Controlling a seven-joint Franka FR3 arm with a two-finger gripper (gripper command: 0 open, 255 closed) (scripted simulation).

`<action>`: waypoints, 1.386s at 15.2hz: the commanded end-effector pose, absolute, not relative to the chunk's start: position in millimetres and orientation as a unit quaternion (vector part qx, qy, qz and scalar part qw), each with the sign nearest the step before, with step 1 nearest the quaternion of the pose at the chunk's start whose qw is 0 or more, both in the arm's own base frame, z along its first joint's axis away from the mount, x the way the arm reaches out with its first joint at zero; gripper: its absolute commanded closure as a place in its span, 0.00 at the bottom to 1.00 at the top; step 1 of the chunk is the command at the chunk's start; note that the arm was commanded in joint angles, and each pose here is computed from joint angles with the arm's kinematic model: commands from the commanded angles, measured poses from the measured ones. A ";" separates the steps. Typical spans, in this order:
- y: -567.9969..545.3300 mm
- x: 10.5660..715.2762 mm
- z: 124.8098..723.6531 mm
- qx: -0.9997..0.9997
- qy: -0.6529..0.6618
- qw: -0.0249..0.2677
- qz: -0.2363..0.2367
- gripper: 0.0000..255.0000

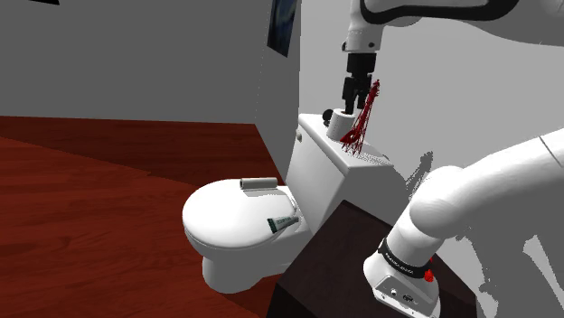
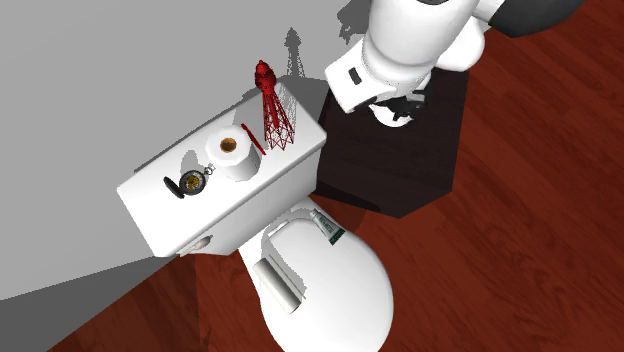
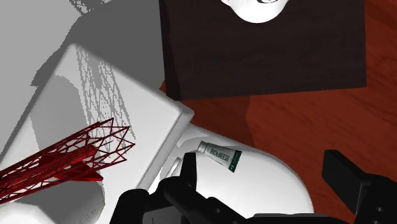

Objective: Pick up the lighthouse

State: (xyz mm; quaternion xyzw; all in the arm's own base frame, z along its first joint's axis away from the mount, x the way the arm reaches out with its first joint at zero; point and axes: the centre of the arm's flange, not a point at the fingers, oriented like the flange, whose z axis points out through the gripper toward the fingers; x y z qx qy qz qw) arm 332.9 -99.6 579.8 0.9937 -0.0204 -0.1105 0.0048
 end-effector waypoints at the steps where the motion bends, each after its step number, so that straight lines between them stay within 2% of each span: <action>1: -122.9 339.0 589.1 0.993 -0.039 0.009 -0.114 0.00; 16: -300.1 349.4 668.8 0.974 -0.177 0.037 -0.134 0.00; 21: -300.1 349.4 642.4 0.974 -0.177 0.037 -0.134 0.00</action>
